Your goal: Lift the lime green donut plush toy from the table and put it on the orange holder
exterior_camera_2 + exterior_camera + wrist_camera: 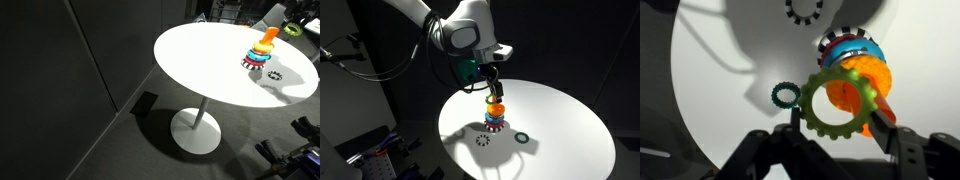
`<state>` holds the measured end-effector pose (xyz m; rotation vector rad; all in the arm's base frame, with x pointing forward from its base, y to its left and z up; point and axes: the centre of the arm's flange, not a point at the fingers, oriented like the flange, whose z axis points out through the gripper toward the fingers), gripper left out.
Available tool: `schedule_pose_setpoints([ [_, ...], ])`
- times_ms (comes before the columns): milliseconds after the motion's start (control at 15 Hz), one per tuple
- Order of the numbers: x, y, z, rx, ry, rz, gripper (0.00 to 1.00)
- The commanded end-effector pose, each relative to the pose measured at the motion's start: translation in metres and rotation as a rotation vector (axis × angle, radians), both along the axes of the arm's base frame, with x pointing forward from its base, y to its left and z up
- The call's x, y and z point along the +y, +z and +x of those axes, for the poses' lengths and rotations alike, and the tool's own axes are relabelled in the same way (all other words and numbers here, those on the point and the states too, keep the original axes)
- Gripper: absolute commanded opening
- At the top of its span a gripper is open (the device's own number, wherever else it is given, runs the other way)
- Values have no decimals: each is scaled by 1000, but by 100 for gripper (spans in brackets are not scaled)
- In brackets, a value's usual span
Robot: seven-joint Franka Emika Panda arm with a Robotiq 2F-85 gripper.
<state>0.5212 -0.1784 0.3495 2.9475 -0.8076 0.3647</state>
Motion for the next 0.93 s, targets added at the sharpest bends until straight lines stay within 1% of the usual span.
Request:
schedule_pose_setpoints([
  [0,0,18,22,-7,-35,29,45],
  [400,0,24,46,-6,-59,36,45],
  [733,-1,8,57,43,-65,48,45],
  [867,1,0,58,66,-60,65,45],
])
